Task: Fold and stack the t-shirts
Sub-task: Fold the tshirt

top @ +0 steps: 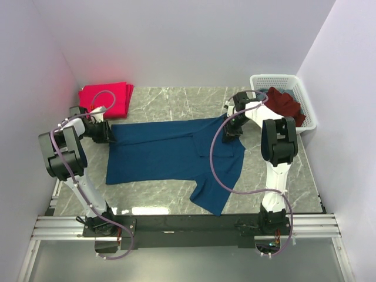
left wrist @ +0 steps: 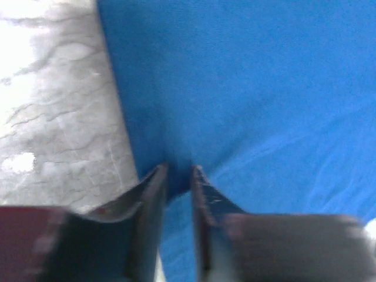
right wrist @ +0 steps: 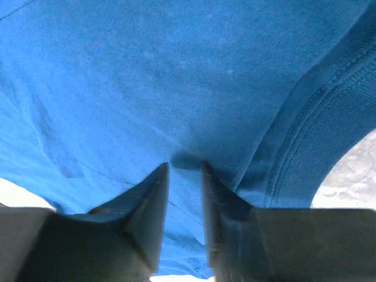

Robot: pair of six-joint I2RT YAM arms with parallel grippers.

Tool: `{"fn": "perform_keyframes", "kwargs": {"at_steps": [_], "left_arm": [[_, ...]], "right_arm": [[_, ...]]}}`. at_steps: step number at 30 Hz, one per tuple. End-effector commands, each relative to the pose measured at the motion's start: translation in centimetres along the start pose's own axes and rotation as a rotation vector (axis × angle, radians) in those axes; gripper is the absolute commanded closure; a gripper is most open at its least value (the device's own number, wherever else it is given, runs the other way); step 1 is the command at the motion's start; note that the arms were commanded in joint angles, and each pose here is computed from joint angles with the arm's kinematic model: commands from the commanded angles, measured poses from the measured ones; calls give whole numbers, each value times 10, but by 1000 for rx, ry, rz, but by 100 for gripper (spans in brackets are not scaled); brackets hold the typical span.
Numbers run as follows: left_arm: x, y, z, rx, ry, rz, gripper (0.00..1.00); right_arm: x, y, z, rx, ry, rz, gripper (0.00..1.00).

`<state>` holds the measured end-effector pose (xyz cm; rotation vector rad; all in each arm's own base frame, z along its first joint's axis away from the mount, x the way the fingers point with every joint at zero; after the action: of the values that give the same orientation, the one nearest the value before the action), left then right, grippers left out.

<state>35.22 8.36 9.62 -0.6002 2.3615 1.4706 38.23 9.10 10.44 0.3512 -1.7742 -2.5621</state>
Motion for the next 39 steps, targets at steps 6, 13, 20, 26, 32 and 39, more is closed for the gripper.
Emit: {"fn": "perform_keyframes", "kwargs": {"at_steps": [6,13,20,26,32,39], "left_arm": [[-11,91,-49,242,-345,-68,36],[51,137,-80,307,-551,3,28],[110,136,-78,256,-623,91,31],[135,132,-66,127,-682,133,31],[148,124,-55,53,-679,173,29],[153,123,-51,8,-704,177,29]], "right_arm": [[27,114,37,-58,349,-152,31],[108,128,38,30,651,-29,34],[179,90,53,155,930,79,42],[208,53,68,191,1024,118,42],[219,31,80,212,1074,124,41],[226,12,81,219,1081,167,45]]}}
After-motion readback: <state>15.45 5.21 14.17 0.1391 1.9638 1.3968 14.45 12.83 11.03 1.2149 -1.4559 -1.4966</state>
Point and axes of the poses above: each gripper's point midway between its finger pads, its own y axis back along the fingers, its own z axis along the line the jaws close on, x = y × z, the point moved 9 cm from there along y, back along the fingers, and after that the axes turned 2 degrees about y, right-handed, at the moved point
